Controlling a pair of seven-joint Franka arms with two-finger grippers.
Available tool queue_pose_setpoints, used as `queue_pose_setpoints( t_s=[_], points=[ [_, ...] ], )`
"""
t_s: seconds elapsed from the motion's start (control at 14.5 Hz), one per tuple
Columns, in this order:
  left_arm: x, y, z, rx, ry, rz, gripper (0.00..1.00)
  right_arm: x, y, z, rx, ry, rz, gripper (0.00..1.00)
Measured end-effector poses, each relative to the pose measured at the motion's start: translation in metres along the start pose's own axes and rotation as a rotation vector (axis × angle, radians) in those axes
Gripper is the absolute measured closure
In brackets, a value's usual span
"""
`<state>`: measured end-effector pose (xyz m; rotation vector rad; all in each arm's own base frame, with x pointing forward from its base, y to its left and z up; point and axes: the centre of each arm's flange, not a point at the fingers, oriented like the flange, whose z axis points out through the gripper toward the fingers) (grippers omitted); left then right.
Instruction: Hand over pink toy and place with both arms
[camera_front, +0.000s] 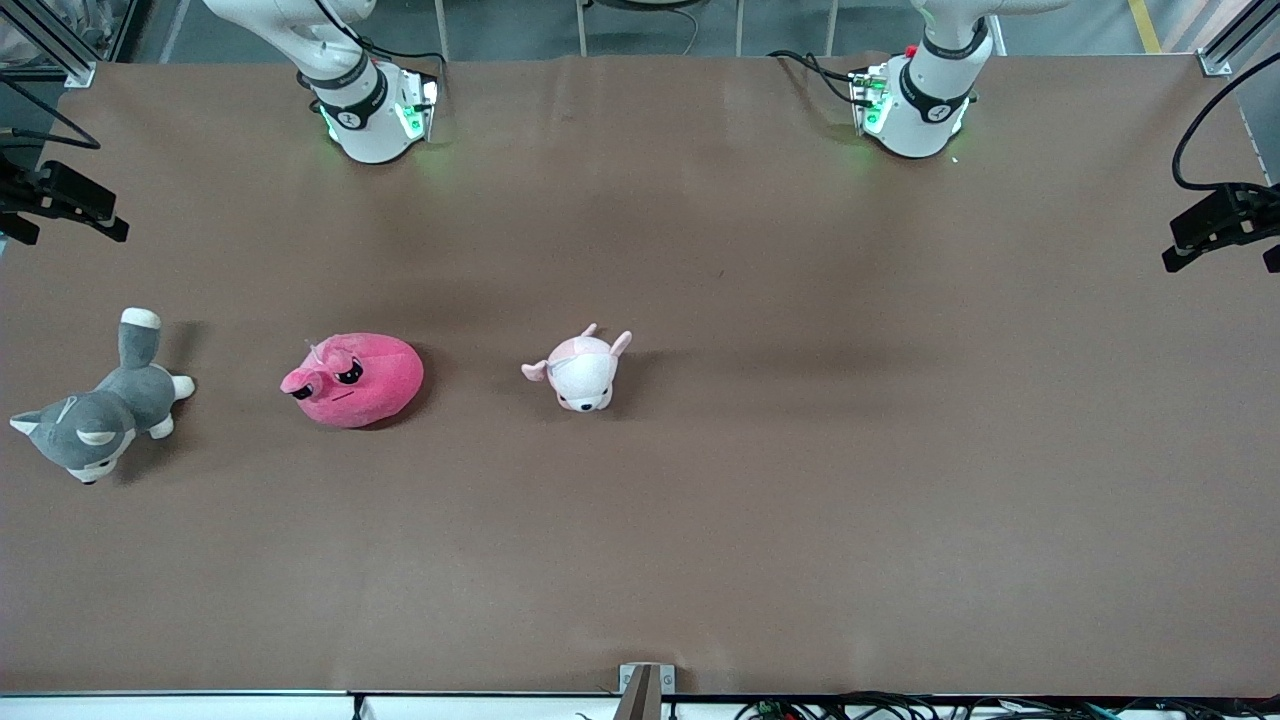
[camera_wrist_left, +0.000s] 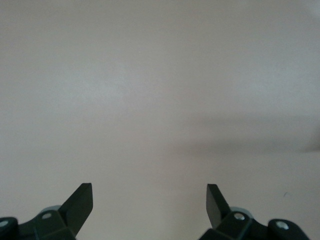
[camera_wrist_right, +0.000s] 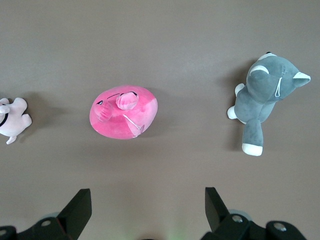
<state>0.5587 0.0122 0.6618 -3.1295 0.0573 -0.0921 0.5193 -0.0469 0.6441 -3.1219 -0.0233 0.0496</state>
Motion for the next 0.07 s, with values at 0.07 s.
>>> queue_pose_setpoints(
  t_s=[0.07],
  points=[
    [0.0, 0.0, 0.0, 0.0, 0.0, 0.0, 0.0, 0.0, 0.0, 0.0, 0.0, 0.0, 0.0, 0.0]
  ],
)
